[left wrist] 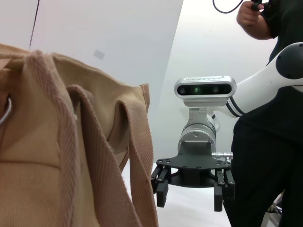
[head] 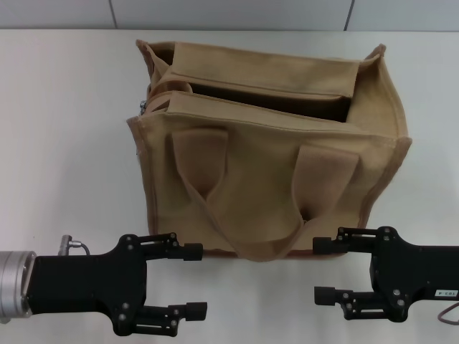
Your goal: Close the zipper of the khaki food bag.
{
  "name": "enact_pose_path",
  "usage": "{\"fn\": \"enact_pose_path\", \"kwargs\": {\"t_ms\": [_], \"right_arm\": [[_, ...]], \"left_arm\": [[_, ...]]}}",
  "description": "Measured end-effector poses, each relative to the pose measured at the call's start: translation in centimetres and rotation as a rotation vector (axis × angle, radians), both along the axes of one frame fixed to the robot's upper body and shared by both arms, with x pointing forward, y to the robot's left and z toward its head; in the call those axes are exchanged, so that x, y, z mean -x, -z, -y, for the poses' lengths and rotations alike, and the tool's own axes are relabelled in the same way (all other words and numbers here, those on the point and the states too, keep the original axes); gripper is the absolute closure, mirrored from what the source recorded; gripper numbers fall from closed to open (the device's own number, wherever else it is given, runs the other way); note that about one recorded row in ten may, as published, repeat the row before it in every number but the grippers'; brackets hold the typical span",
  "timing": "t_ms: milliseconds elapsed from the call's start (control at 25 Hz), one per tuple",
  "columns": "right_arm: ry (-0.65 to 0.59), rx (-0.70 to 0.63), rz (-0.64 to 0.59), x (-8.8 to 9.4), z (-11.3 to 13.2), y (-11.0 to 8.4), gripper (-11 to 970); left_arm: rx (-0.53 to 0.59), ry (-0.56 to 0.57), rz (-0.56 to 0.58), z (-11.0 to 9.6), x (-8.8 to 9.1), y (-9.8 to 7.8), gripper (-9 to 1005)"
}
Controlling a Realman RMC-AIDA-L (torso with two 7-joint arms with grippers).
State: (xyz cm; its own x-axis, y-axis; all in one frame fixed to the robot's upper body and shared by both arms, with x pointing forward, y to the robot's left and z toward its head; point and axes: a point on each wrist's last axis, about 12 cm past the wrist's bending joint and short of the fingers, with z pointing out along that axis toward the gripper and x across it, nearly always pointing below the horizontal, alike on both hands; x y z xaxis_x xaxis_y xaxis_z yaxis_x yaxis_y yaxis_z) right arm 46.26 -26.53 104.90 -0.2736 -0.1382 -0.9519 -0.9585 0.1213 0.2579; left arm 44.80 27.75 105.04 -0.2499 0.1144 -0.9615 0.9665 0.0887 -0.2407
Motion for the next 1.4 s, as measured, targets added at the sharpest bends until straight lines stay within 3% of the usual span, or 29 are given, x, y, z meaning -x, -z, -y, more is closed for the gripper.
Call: {"fn": "enact_pose_path", "kwargs": {"t_ms": [840,1040,1400], "right_arm": [[0.000,-0.001,0.006,0.0,-0.1,0.1,266],[0.002,0.000,0.006,0.0,-0.1,0.1,266],[0.013,0.006,0.006,-0.1,-0.1,0.2,266]], "left_arm": [[0.013,-0.010,0.009,0.0,0.0,-0.1,221],[0.081,-0.002,0.037,-0.1,0.1,-1.0,223],[0.252,-0.101,0.215,0.5,-1.0,-2.7,226]]}}
